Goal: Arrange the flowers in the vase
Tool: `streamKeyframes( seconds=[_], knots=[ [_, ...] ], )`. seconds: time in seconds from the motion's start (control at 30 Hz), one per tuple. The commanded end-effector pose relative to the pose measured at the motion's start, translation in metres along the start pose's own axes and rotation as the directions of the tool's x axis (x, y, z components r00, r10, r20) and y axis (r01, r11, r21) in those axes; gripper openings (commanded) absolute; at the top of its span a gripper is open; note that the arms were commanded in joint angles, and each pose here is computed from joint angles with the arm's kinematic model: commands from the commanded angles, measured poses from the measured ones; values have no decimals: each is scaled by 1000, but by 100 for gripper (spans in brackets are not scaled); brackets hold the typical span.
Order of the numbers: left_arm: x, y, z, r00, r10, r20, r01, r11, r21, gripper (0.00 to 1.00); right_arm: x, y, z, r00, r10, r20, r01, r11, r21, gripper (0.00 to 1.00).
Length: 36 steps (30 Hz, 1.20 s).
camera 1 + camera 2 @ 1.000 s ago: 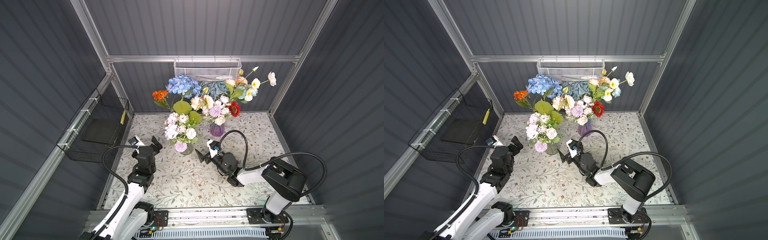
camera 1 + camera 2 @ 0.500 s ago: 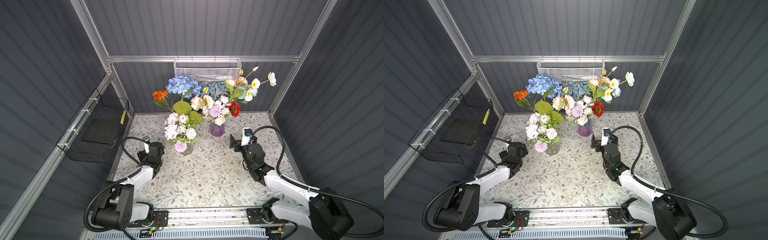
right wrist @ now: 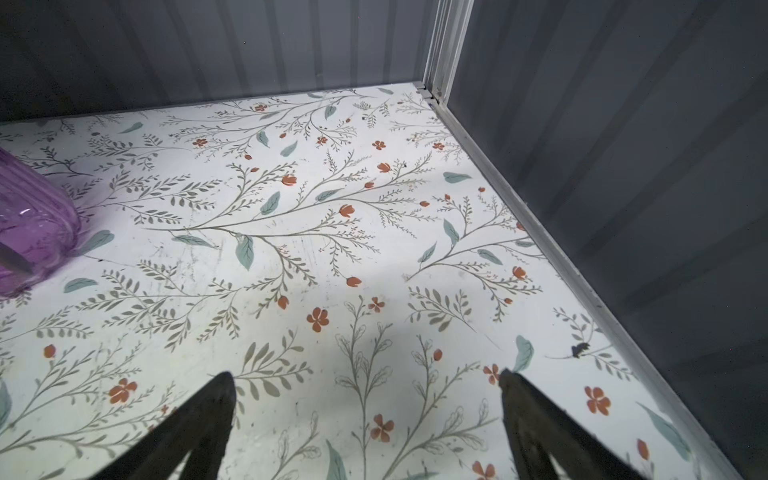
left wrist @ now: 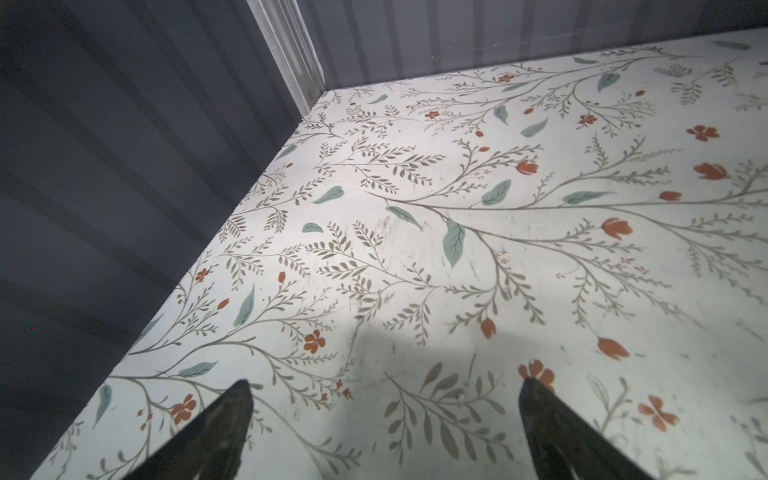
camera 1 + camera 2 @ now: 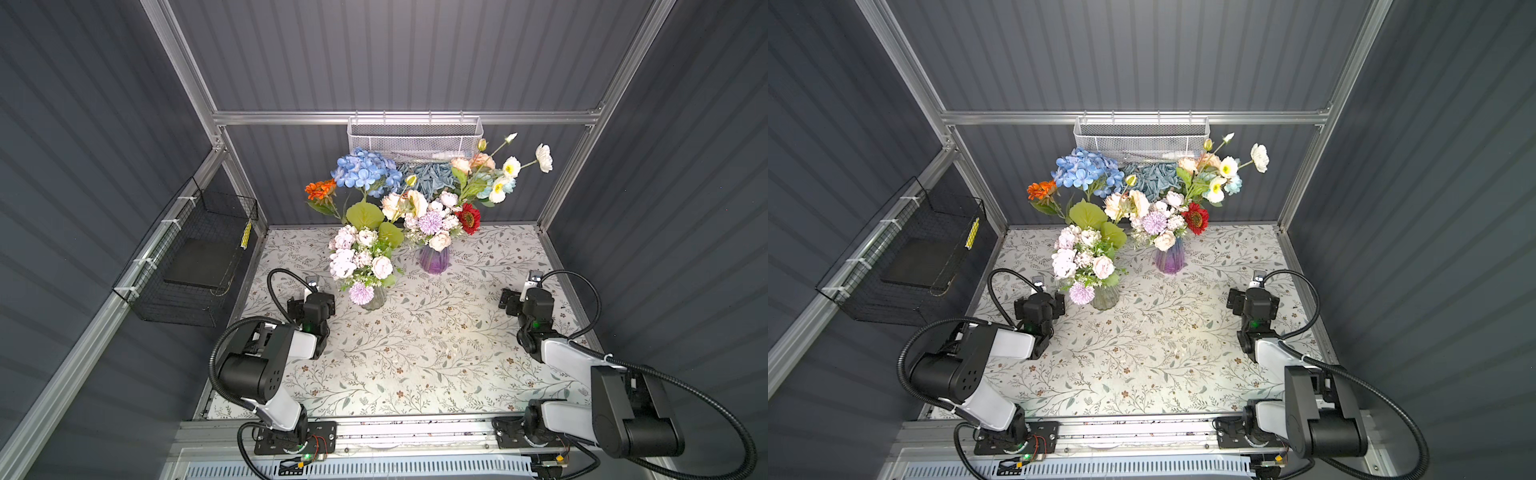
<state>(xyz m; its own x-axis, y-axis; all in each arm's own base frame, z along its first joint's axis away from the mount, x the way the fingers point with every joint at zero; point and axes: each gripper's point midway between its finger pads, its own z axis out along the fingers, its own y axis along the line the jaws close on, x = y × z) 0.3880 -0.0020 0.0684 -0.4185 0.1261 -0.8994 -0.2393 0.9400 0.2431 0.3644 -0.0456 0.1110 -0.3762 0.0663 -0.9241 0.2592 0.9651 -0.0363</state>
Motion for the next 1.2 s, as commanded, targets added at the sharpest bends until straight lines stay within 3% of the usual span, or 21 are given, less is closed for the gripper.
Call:
streamKeyframes(
  seconds=[0.0, 0.07, 0.17, 0.23, 0.5, 1.17],
  knots=[
    [-26, -1, -3, 992, -26, 122, 22, 999, 33, 100, -22, 13, 8, 992, 54, 115, -41, 993, -113, 99],
    [-24, -6, -5, 991, -25, 134, 15, 997, 78, 100, -17, 18, 10, 984, 47, 174, -21, 989, -149, 99],
    [-19, -7, 1, 986, -42, 159, 25, 994, 107, 100, -13, 15, 10, 988, 61, 144, -40, 989, -142, 99],
    [-14, -10, 4, 994, -33, 104, 20, 992, 123, 100, -15, 14, 10, 987, 63, 148, -42, 990, -136, 99],
    [-11, 0, 23, 997, -77, 24, 74, 992, 106, 100, -15, 14, 10, 986, 63, 154, -42, 990, -136, 99],
    [-11, 1, 24, 996, -82, 23, 79, 991, 109, 100, -14, 21, 12, 990, 48, 135, -25, 985, -168, 99]
  ],
)
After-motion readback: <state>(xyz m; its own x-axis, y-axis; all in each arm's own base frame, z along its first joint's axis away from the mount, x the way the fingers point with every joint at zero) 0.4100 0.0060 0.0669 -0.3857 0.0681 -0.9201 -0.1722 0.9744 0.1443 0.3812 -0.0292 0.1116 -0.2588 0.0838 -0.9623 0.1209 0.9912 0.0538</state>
